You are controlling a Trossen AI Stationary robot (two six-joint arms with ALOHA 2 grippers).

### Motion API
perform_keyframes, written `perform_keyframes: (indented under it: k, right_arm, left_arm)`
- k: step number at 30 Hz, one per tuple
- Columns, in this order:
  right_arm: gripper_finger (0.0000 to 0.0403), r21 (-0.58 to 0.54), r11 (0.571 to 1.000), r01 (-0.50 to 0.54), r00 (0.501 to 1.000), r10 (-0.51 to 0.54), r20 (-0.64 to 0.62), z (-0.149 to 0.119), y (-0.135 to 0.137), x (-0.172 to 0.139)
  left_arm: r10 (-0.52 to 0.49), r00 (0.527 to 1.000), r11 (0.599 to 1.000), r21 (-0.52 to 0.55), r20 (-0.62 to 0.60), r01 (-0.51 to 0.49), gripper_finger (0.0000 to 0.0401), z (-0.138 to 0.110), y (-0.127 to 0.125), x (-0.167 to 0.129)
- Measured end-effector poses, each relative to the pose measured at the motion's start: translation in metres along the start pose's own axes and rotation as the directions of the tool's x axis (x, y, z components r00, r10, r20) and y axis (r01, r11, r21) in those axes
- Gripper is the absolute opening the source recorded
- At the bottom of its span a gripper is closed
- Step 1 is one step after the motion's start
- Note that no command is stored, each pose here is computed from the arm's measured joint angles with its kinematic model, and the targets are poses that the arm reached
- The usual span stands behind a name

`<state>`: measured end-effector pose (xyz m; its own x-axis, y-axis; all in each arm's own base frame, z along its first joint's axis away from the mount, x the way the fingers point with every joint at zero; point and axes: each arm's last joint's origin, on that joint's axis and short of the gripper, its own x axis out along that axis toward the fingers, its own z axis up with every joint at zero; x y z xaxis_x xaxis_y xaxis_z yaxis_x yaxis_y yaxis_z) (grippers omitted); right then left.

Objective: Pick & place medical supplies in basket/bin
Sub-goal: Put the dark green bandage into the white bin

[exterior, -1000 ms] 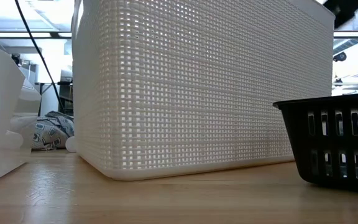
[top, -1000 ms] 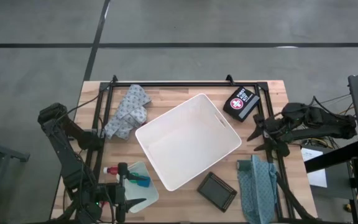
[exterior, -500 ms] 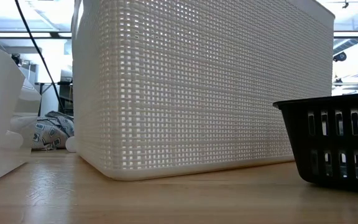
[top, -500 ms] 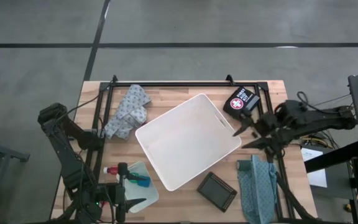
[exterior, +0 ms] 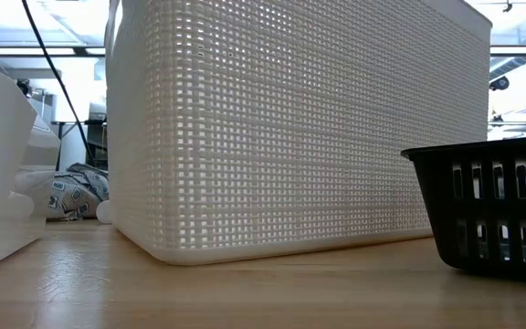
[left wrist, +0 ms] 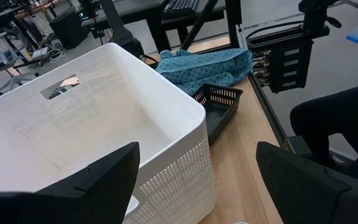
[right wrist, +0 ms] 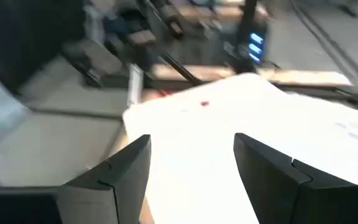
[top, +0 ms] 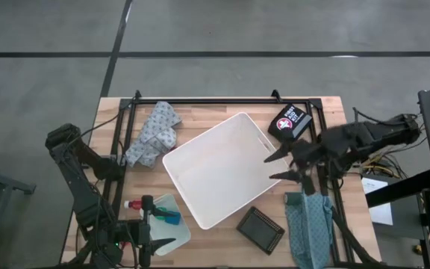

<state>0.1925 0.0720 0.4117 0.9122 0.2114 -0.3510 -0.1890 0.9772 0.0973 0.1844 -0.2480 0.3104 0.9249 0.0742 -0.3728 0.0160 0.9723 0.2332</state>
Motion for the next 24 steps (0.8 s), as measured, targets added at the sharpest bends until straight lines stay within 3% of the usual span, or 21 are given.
perform_keyframes:
  k: [4,11,16,22,24]
  right_arm:
    - [0.0224,-0.076,0.991,0.106,0.991,-0.112,-0.069,0.002,0.031,0.003]
    - [0.0224,-0.054,0.941,0.335,0.929,-0.340,-0.145,-0.026,0.064,-0.013]
    - [0.0224,-0.003,0.943,0.333,0.892,-0.316,-0.323,-0.054,0.069,-0.032]
    - [0.0224,0.022,0.911,0.413,0.722,-0.312,-0.617,-0.083,0.064,-0.052]
    - [0.0224,-0.007,0.916,0.402,0.705,-0.314,-0.635,-0.092,0.065,-0.052]
  left_arm:
    - [0.000,1.000,1.000,0.000,0.000,0.000,0.0326,0.000,0.000,0.000]
    - [0.000,1.000,1.000,0.000,0.000,0.000,0.0328,0.000,0.000,0.000]
    - [0.000,1.000,1.000,0.000,0.000,0.000,0.0326,0.000,0.000,0.000]
    - [0.000,1.000,1.000,0.000,0.000,0.000,0.0327,0.000,0.000,0.000]
    - [0.000,1.000,1.000,0.000,0.000,0.000,0.0327,0.000,0.000,0.000]
